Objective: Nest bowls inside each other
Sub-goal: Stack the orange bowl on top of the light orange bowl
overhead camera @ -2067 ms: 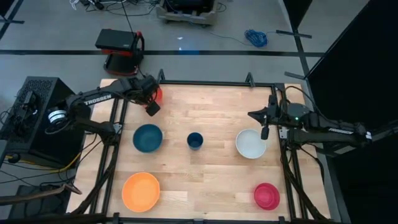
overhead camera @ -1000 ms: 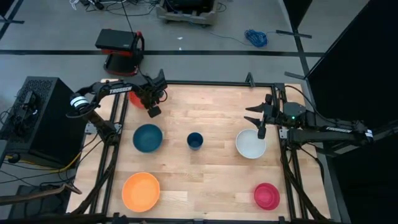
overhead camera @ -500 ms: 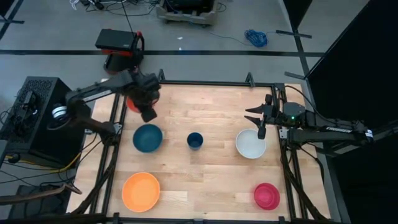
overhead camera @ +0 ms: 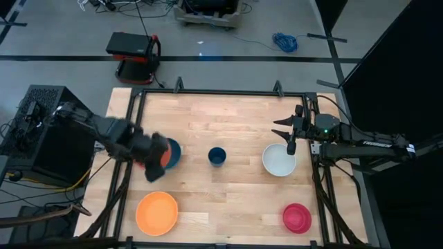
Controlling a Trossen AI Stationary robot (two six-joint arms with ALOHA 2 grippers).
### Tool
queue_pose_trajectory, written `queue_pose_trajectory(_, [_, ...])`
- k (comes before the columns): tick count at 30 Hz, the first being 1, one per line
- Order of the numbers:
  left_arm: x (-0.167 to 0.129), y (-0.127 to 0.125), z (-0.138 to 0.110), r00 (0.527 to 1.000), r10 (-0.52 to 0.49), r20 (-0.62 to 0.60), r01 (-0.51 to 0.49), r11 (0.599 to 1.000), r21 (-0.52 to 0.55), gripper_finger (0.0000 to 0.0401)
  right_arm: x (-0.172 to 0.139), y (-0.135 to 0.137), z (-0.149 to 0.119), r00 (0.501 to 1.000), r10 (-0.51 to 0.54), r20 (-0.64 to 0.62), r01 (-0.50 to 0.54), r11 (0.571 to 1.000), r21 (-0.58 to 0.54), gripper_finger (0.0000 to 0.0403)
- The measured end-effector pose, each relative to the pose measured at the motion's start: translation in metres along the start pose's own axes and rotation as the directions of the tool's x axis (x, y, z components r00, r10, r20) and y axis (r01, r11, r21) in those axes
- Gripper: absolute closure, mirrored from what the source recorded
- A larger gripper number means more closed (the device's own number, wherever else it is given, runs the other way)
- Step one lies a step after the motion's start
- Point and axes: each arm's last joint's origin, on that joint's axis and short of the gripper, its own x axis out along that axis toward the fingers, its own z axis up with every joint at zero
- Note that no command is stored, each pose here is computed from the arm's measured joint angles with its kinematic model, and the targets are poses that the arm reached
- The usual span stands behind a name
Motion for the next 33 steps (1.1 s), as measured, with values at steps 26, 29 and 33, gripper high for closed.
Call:
queue_pose_trajectory(26, [0.095, -0.093, -0.074, 0.976, 0.002, -0.219, -0.016, 0.998, -0.063, 0.0401, -0.001, -0.002, 0.011, 0.993, -0.038, 0.108, 0.029, 0.996, 0.083, 0.0255])
queue_pose_trajectory(29, [0.106, -0.096, -0.078, 0.973, 0.030, -0.229, -0.042, 0.998, -0.048, 0.0401, -0.001, -0.002, 0.012, 0.992, -0.044, 0.122, 0.031, 0.994, 0.101, 0.0254])
queue_pose_trajectory(33, [0.120, -0.099, -0.080, 0.974, 0.072, -0.216, -0.077, 0.997, -0.014, 0.0401, -0.001, -0.003, 0.013, 0.991, -0.047, 0.129, 0.031, 0.992, 0.122, 0.0248])
